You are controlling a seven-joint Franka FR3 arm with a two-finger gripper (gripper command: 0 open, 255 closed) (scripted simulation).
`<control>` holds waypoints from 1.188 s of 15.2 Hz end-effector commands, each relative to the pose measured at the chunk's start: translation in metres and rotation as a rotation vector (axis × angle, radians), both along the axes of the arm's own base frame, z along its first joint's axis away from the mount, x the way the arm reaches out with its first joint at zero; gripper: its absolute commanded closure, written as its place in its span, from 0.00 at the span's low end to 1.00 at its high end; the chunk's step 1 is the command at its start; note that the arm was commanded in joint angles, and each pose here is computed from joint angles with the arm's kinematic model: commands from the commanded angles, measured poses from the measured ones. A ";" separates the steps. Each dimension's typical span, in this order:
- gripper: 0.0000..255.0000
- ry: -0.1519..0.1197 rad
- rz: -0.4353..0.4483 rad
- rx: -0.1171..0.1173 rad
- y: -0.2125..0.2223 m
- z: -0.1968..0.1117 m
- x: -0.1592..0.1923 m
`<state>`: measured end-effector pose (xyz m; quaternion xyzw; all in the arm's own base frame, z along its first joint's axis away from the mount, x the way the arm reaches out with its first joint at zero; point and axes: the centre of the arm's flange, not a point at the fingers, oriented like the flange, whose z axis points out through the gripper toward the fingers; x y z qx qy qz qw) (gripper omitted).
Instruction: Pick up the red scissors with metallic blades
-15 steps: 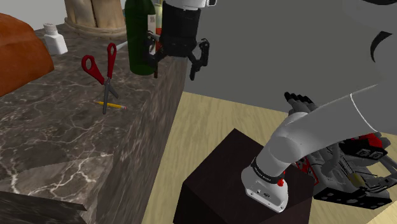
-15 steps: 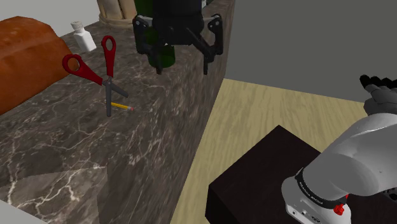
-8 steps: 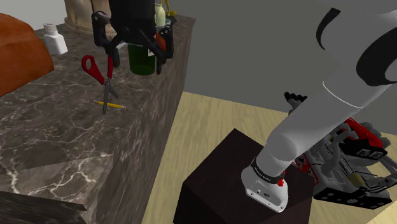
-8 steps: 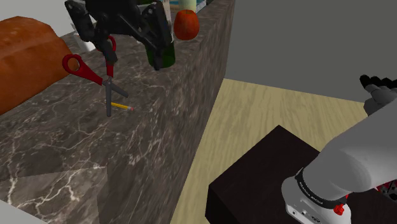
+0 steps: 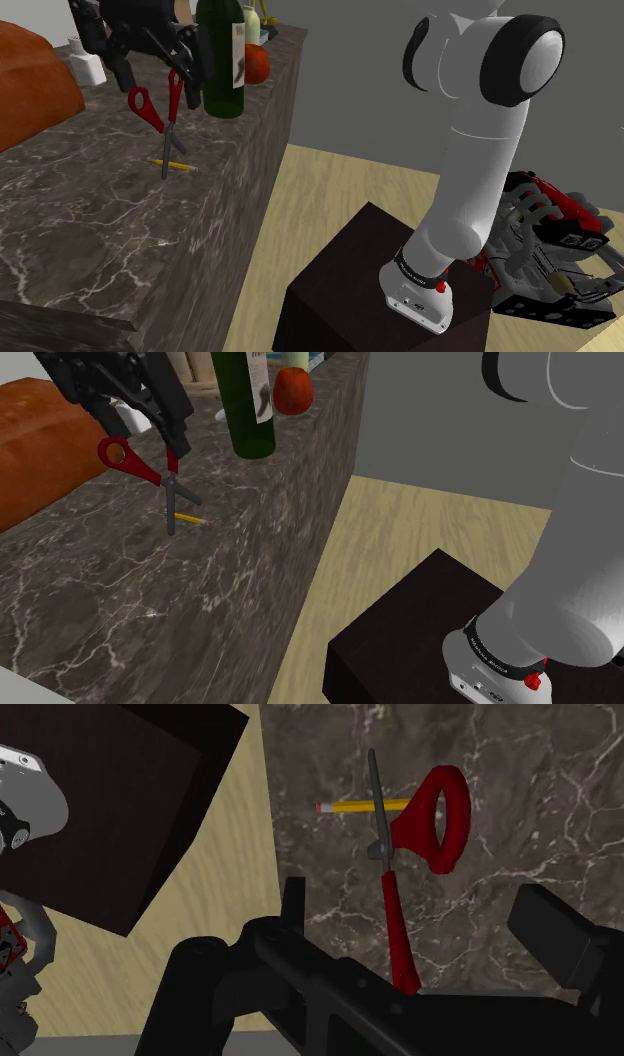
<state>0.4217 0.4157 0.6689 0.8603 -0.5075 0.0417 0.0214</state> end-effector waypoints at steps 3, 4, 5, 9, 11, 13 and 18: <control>0.00 -0.001 -0.005 0.000 0.000 -0.020 0.001; 0.00 -0.001 -0.005 0.000 0.000 -0.026 0.001; 0.00 -0.001 -0.005 0.000 0.000 -0.029 0.001; 1.00 -0.001 -0.005 0.000 0.001 -0.029 0.001; 1.00 -0.001 -0.005 0.000 0.001 -0.029 0.001; 1.00 -0.001 -0.005 0.000 0.001 -0.029 0.001; 1.00 -0.001 -0.005 0.000 0.000 -0.018 0.001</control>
